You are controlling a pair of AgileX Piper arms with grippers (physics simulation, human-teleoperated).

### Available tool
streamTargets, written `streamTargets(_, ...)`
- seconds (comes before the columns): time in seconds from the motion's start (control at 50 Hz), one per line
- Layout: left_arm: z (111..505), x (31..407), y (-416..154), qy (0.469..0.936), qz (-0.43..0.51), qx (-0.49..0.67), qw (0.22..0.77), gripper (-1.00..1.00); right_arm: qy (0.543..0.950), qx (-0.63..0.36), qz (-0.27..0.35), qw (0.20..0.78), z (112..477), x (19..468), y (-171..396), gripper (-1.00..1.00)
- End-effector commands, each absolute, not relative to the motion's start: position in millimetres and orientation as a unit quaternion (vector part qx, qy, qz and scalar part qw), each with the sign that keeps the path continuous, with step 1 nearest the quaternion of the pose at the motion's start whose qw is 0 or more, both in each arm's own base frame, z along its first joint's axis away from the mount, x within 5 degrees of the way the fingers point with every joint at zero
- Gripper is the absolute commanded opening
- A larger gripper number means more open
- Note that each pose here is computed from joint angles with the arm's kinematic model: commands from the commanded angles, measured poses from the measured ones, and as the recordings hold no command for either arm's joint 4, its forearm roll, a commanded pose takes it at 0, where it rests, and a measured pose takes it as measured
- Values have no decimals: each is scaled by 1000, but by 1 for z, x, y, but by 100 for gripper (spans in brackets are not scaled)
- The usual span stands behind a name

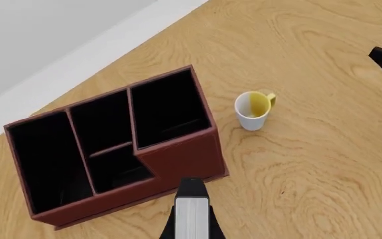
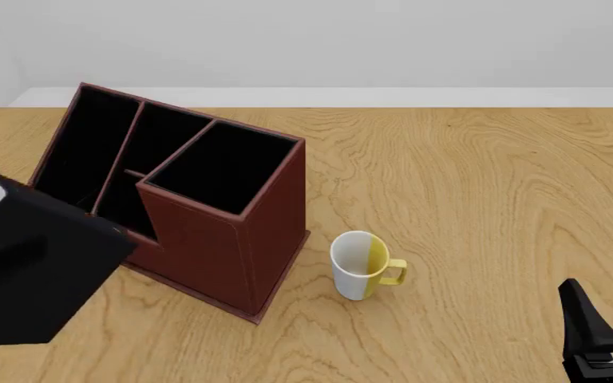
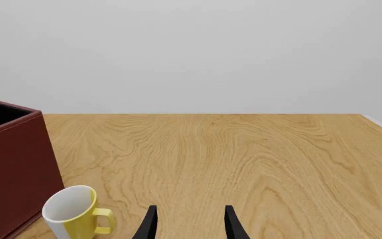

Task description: Pick up the book and place it in the right compartment of the caddy.

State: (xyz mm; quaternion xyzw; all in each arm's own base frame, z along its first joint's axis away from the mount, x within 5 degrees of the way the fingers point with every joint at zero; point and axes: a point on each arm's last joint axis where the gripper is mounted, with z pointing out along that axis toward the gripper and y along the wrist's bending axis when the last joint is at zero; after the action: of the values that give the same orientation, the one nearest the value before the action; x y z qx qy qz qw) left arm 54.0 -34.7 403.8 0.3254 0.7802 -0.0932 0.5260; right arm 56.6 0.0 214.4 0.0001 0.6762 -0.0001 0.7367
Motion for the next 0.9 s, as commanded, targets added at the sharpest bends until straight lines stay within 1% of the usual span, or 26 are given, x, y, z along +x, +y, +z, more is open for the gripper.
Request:
streamTargets(0.02,432,51,-33,764,-88,332,546,-100,676,0,0,737,214,57,0,100)
streamTargets(0.16,448,57,-37,756,-90,335,555,-100,676,0,0,737,214,57,0,100)
streamTargets(0.42,465,69,-47,746,-96,344,563,-100,676,0,0,737,214,57,0,100)
streamTargets(0.9,493,109,-75,741,-94,349,566,-100,676,0,0,737,214,57,0,100)
